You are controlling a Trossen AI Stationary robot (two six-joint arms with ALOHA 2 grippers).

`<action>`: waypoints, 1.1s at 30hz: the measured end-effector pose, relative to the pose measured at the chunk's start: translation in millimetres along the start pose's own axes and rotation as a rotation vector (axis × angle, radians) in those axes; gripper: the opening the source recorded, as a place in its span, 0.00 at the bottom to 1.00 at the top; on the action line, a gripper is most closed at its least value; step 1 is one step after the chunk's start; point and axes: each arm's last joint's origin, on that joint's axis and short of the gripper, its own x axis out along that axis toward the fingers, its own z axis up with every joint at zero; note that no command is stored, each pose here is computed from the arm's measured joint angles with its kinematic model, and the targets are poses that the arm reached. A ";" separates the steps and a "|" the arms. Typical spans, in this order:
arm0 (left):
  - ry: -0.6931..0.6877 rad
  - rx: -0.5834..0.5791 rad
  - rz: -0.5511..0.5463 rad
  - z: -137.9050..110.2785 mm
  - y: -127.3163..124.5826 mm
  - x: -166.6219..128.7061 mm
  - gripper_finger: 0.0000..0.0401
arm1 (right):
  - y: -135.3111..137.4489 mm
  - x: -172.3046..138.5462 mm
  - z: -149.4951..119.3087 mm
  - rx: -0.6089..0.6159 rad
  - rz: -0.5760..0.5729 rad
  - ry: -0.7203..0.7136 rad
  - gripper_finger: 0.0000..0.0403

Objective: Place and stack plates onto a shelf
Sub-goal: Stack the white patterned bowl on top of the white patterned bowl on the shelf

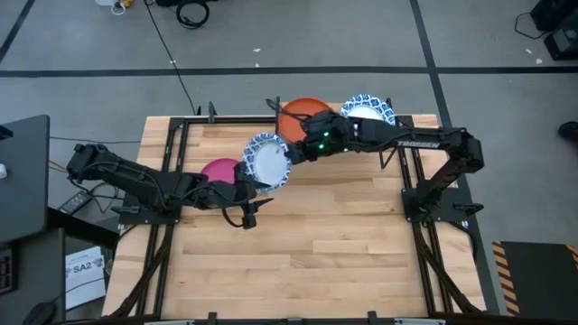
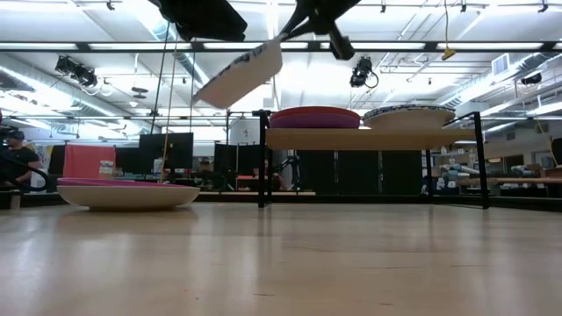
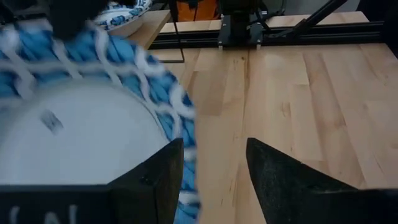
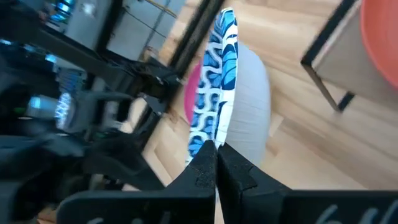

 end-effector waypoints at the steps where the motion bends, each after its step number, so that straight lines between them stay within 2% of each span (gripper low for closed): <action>1: 0.000 -0.001 0.000 0.0 0.0 0.0 0.46 | 1.0 -5.2 2.0 -0.007 0.010 -0.011 0.01; 9: 0.005 -0.001 -0.043 -0.2 -1.3 0.0 0.46 | 3.9 -60.4 16.4 -0.006 0.061 -0.096 0.01; 16: 0.006 -0.001 -0.048 -0.3 -1.5 -0.1 0.46 | -1.7 -120.9 22.5 -0.020 0.020 -0.242 0.01; 25: 0.006 -0.001 -0.048 -0.3 -1.5 -0.1 0.46 | -17.3 -190.2 11.9 -0.053 -0.134 -0.422 0.01; 33: 0.007 -0.001 -0.048 -0.4 -1.5 -0.1 0.46 | -36.8 -219.2 -2.0 -0.043 -0.316 -0.466 0.01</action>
